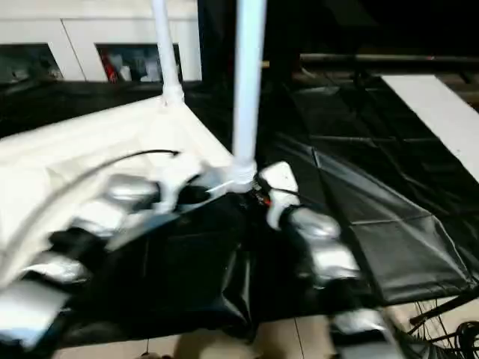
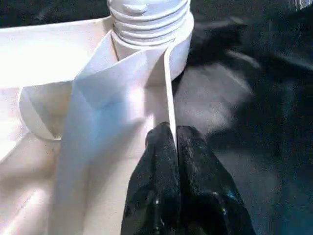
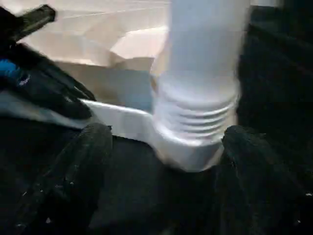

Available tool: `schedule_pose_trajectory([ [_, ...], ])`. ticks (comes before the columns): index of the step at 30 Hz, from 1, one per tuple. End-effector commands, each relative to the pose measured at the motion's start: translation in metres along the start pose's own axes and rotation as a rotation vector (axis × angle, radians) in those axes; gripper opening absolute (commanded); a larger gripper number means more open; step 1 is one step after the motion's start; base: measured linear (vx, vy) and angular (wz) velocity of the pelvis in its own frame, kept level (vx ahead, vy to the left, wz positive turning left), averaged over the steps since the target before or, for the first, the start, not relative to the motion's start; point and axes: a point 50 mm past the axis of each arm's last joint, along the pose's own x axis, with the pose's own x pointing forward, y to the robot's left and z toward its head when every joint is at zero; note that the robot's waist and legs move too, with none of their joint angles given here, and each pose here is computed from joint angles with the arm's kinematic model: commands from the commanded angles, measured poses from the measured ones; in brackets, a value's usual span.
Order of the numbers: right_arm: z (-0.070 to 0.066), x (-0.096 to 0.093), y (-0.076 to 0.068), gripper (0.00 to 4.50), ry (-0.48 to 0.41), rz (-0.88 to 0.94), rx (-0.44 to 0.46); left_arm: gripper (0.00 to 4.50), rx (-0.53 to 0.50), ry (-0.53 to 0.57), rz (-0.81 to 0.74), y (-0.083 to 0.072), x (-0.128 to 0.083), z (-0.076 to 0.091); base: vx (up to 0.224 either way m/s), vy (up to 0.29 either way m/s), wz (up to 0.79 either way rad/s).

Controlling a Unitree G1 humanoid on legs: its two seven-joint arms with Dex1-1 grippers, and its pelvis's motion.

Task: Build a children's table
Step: Rotate leg to tighten

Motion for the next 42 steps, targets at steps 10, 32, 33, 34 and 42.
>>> schedule_pose_trajectory([
  [10, 0.010, -0.019, 0.006, 3.95, 0.084, 0.316, -0.145, 0.00, 0.027, 0.049, -0.303, -0.025, -0.011, -0.026, 0.000, 0.000, 0.00],
  [32, 0.002, -0.008, 0.011, 2.96, 0.120, 0.371, -0.136, 0.00, 0.044, 0.044, -0.323, -0.026, -0.014, -0.022, 0.000, 0.000, 0.00],
  [33, 0.002, -0.008, 0.011, 2.86, 0.119, 0.370, -0.133, 0.00, 0.044, 0.044, -0.324, -0.026, -0.014, -0.022, 0.000, 0.000, 0.00],
  [34, 0.002, -0.008, 0.011, 2.86, 0.118, 0.371, -0.133, 0.00, 0.043, 0.044, -0.325, -0.026, -0.014, -0.022, 0.000, 0.000, 0.00],
  [42, -0.003, -0.004, 0.011, 2.67, 0.114, 0.322, -0.117, 0.00, 0.032, 0.072, -0.296, -0.024, -0.012, -0.025, 0.000, 0.000, 0.00],
])
